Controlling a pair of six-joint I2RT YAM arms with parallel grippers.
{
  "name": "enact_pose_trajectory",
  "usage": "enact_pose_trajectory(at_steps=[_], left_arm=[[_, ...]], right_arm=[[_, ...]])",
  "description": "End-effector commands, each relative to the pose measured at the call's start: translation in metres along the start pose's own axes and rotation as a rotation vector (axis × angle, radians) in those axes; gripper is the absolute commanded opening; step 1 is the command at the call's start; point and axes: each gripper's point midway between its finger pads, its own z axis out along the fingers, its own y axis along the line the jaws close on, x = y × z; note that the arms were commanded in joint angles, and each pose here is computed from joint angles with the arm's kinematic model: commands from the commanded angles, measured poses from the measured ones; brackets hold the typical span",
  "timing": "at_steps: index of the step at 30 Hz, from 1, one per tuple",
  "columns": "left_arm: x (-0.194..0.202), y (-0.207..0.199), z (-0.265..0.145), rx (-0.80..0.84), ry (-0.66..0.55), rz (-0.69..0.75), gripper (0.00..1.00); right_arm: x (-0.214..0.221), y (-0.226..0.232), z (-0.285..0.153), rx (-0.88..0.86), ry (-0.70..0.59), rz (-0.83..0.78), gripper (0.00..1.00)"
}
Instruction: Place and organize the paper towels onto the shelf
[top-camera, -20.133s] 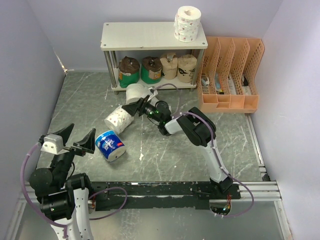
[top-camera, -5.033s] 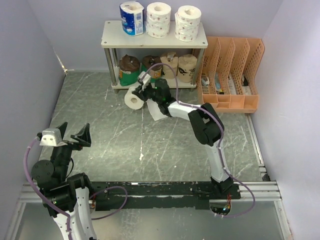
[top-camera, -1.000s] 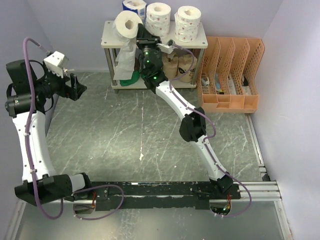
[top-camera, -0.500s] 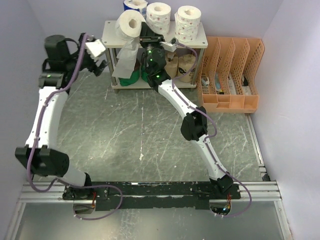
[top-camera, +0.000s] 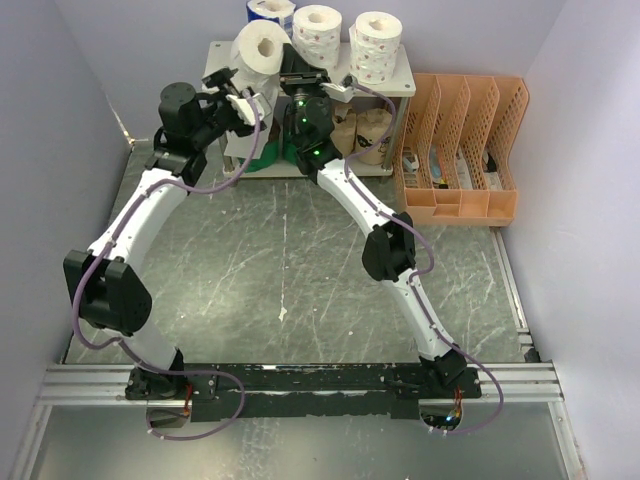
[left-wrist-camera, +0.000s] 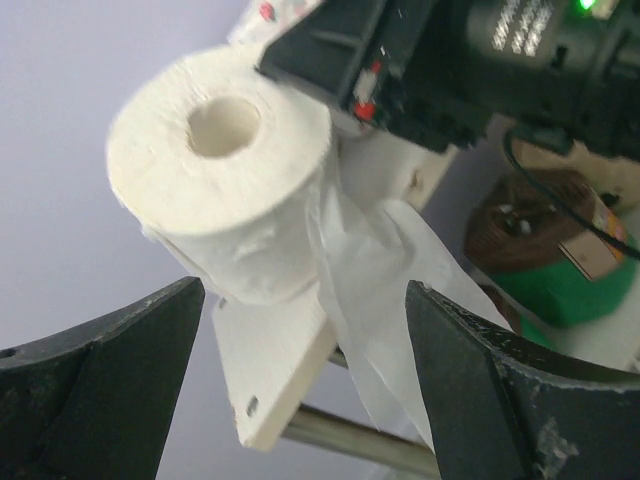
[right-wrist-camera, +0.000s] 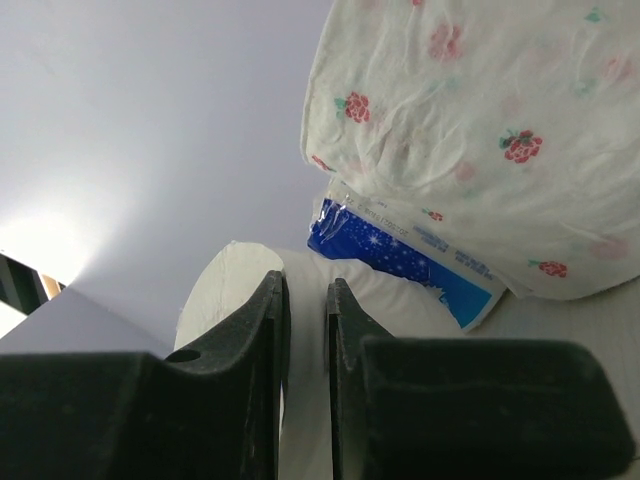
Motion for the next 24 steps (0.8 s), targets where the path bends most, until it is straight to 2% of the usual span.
enact_pose_trajectory(at_steps=[1,5,11,20,23,24], left_arm=[[-0.036,0.039,0.013,-0.196,-0.094,0.120,0.94],[-0.041,0.045,0.024,-0.277,-0.125,0.162,0.94],[-0.047,0.042,0.034,-0.302,-0.167,0.187,0.94],[-0.041,0.063,0.050,-0.364,-0.147,0.208,0.94],[-0.038,0.074,0.053,-0.390,-0.141,0.203,0.94],[-0.037,0.077,0.054,-0.395,-0.138,0.200,0.94]], right_arm=[[-0.014,-0.005,0.007,-0.019,-0.038,-0.011,0.00],[-0.011,-0.008,0.006,-0.020,-0.029,-0.012,0.00],[-0.006,-0.008,0.005,-0.026,-0.006,-0.019,0.00],[-0.005,-0.002,0.003,-0.043,0.012,-0.047,0.05],[-0.003,0.001,0.002,-0.059,0.024,-0.063,0.11],[-0.003,0.002,0.001,-0.063,0.024,-0.066,0.17]])
